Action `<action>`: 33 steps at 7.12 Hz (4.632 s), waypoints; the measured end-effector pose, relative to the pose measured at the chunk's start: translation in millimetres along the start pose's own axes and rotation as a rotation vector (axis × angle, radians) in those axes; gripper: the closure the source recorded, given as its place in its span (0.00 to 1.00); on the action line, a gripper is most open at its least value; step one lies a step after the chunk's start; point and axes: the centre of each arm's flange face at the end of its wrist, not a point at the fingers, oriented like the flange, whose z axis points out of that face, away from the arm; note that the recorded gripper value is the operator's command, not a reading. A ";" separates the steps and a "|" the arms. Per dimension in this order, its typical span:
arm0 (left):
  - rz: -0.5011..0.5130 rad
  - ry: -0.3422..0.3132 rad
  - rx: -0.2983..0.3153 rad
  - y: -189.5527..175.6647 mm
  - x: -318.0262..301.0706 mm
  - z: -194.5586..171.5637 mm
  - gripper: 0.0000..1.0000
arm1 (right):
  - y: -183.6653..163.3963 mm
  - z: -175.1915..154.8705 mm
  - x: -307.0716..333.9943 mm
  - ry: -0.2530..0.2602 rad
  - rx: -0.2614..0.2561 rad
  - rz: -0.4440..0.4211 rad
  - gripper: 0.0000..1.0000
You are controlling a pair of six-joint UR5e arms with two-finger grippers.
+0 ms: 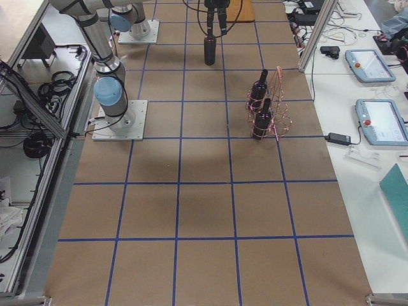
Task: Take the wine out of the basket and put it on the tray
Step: 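Lower the left gripper onto the bottle neck and grasp it, then lift the bottle with the left gripper and carry it over the wooden tray, then lower the bottle onto the tray, open the left gripper and raise it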
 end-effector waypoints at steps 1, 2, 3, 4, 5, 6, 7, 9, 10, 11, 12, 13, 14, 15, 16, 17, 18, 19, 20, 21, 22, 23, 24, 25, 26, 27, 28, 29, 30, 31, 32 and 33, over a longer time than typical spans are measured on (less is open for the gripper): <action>0.003 0.003 -0.010 1.2 0.9 1.2 1.00 | -3.2 -2.7 3.2 0.001 0.008 0.006 0.00; 0.005 0.004 -0.018 2.0 1.1 2.0 1.00 | -9.2 -9.6 10.0 0.006 0.015 0.019 0.00; 0.006 0.003 -0.025 2.8 1.0 2.2 1.00 | -18.0 -17.7 21.1 0.013 0.008 0.040 0.00; 0.011 -0.001 -0.027 2.7 0.9 0.8 1.00 | -24.7 -21.7 31.3 0.018 -0.010 0.059 0.00; 0.030 -0.011 -0.013 0.2 -1.3 -5.9 1.00 | -25.0 -21.7 35.1 0.020 -0.024 0.066 0.00; 0.065 -0.043 0.013 -6.2 -7.8 -19.7 1.00 | -23.2 -19.7 35.2 0.017 -0.033 0.068 0.00; 0.105 -0.084 0.043 -17.3 -21.1 -41.1 1.00 | -21.2 -18.1 34.3 0.016 -0.037 0.072 0.00; 0.135 -0.123 0.067 -55.4 -92.9 -84.9 1.00 | -16.7 -15.3 27.8 0.017 -0.054 0.064 0.00; 0.135 -0.131 0.065 -74.2 -143.4 -102.6 1.00 | -11.5 -12.1 17.8 0.021 -0.077 0.042 0.00; 0.122 -0.133 0.062 -89.6 -196.3 -115.8 1.00 | -7.9 -9.6 9.9 0.019 -0.092 0.024 0.00; 0.113 -0.132 0.061 -101.9 -245.0 -122.6 1.00 | -6.7 -7.9 6.1 0.015 -0.098 0.013 0.00; 0.112 -0.131 0.063 -113.0 -289.8 -126.3 1.00 | -6.7 -6.2 4.6 0.012 -0.100 0.006 0.00; 0.114 -0.132 0.068 -122.9 -334.7 -128.6 1.00 | -5.6 -2.3 4.1 0.012 -0.106 0.004 0.00; 0.124 -0.129 0.072 -130.5 -376.0 -127.6 1.00 | -3.1 5.2 4.0 0.014 -0.118 0.003 0.00; 0.142 -0.124 0.077 -136.1 -413.1 -122.3 1.00 | -1.9 9.3 3.9 0.014 -0.116 0.003 0.00; 0.160 -0.126 0.082 -140.2 -448.3 -112.0 1.00 | -2.6 9.8 3.8 0.013 -0.102 0.003 0.00; 0.172 -0.127 0.085 -141.3 -476.8 -101.4 1.00 | -3.2 9.8 3.7 0.012 -0.095 0.003 0.00; 0.172 -0.121 0.084 -140.0 -498.1 -92.4 1.00 | -3.9 9.0 3.9 0.011 -0.086 0.003 0.00; 0.169 -0.112 0.080 -138.4 -514.0 -84.5 1.00 | -4.8 8.5 4.2 0.011 -0.079 0.004 0.00; 0.161 -0.104 0.074 -136.8 -526.7 -77.3 1.00 | -5.3 8.2 4.4 0.011 -0.076 0.005 0.00; 0.152 -0.098 0.067 -135.8 -535.3 -71.4 1.00 | -5.4 8.1 4.3 0.010 -0.074 0.005 0.00; 0.146 -0.094 0.062 -135.4 -540.5 -67.0 0.72 | -5.4 8.1 4.3 0.010 -0.074 0.006 0.00; 0.144 -0.091 0.060 -135.4 -542.8 -64.7 0.32 | -5.4 8.1 4.3 0.009 -0.074 0.006 0.00; 0.143 -0.089 0.059 -135.3 -543.2 -63.8 0.21 | -5.4 8.3 4.2 0.009 -0.074 0.006 0.00; 0.142 -0.092 0.058 -134.8 -543.5 -64.4 0.05 | -5.3 8.6 4.2 0.009 -0.075 0.006 0.00; 0.139 -0.097 0.057 -133.7 -543.2 -66.4 0.00 | -5.3 8.7 4.2 0.009 -0.075 0.007 0.00; 0.134 -0.105 0.060 -130.6 -539.8 -73.6 0.00 | -5.2 8.8 4.2 0.009 -0.075 0.007 0.00; 0.127 -0.108 0.060 -124.0 -529.0 -87.7 0.00 | -5.2 8.8 4.2 0.008 -0.076 0.007 0.00; 0.084 -0.098 0.051 -112.9 -509.6 -107.6 0.00 | -5.2 8.8 4.2 0.008 -0.076 0.007 0.00; 0.009 -0.086 0.044 -99.5 -473.2 -135.1 0.00 | -5.2 8.8 4.2 0.008 -0.076 0.007 0.00; -0.026 -0.092 0.052 -90.1 -421.9 -159.7 0.00 | -5.2 8.8 4.1 0.008 -0.076 0.007 0.00; -0.043 -0.102 0.068 -81.9 -361.6 -175.1 0.00 | -5.2 8.8 4.1 0.007 -0.076 0.007 0.00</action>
